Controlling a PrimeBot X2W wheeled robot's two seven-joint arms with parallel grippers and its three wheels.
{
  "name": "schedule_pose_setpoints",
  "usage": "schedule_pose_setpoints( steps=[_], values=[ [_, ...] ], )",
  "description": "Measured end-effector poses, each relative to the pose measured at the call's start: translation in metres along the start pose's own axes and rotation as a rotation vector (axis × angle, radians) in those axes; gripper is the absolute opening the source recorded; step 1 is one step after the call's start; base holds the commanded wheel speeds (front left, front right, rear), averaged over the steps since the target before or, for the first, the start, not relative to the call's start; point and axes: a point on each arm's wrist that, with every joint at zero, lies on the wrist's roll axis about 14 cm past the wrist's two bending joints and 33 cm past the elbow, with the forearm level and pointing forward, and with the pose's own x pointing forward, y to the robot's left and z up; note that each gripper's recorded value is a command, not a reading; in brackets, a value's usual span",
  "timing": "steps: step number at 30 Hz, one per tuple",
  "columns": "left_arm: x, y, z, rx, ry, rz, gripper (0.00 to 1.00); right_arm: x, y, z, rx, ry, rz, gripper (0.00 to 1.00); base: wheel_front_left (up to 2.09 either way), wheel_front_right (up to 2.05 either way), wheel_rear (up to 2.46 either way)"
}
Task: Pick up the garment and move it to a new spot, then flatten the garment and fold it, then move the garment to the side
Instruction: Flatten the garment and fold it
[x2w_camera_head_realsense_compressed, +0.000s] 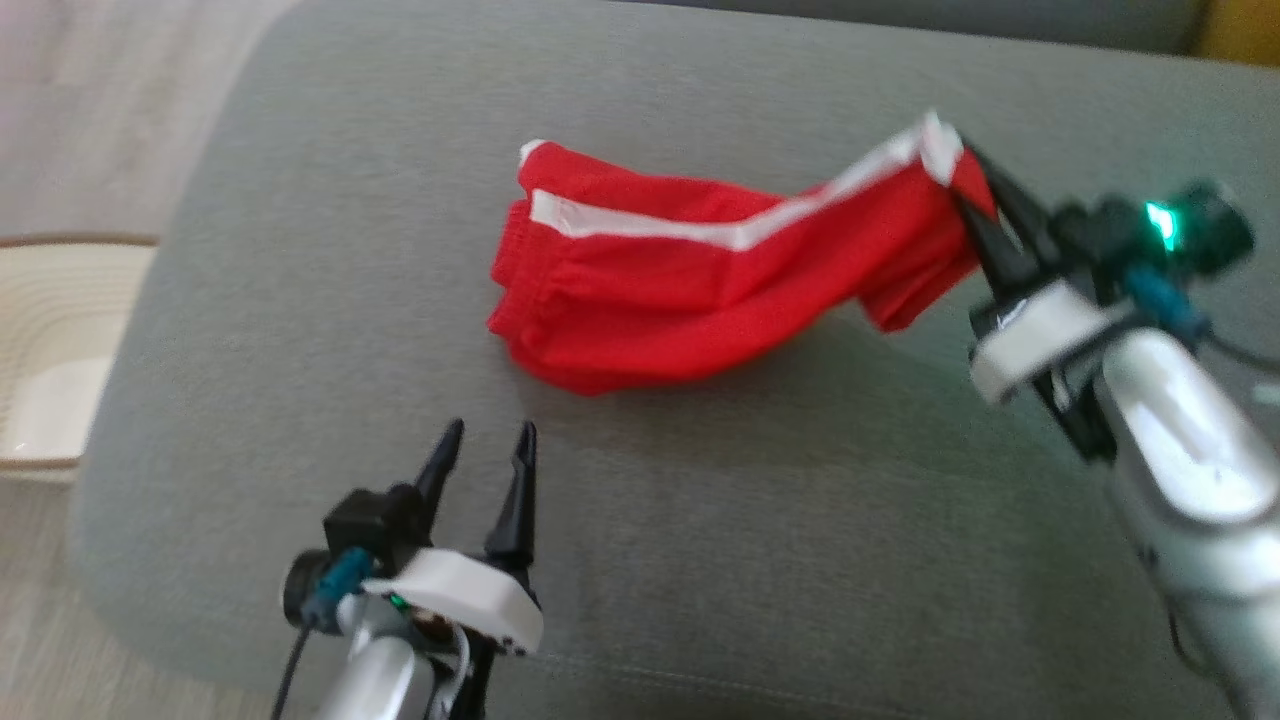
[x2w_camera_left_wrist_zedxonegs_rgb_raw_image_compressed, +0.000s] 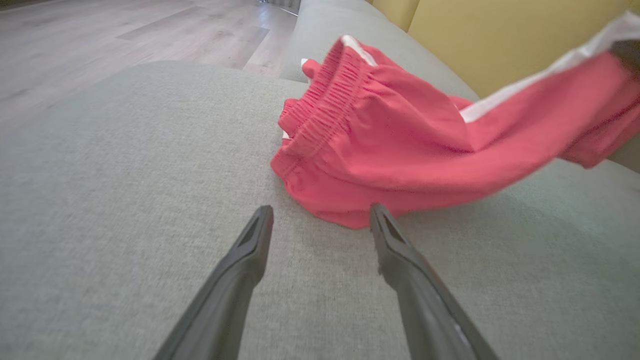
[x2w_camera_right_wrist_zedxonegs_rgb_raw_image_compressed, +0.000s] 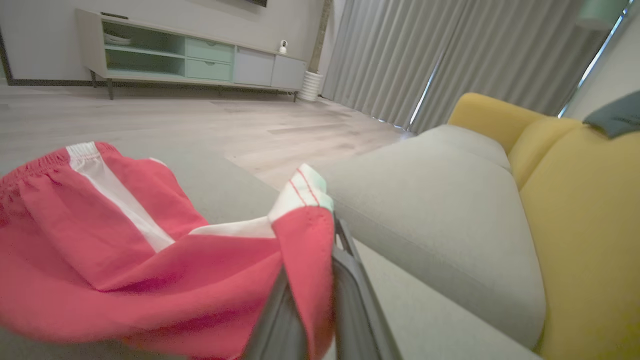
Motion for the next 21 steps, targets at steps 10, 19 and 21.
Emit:
schedule_pose_setpoints(
  steps=[10, 19, 21],
  values=[
    [0.028, -0.022, -0.002, 0.022, 0.011, -0.088, 1.00, -0.091, -0.021, -0.082, 0.143, 0.197, -0.202, 1.00, 0.00, 0.00, 0.00],
    [0.028, -0.021, 0.011, 0.035, -0.029, -0.083, 1.00, -0.110, -0.055, -0.044, 0.182, 0.061, -0.418, 1.00, 0.00, 0.00, 0.00],
    [0.027, -0.016, 0.015, 0.044, -0.041, -0.059, 1.00, -0.113, -0.057, -0.033, 0.193, 0.026, -0.456, 1.00, 0.00, 0.00, 0.00]
  ],
)
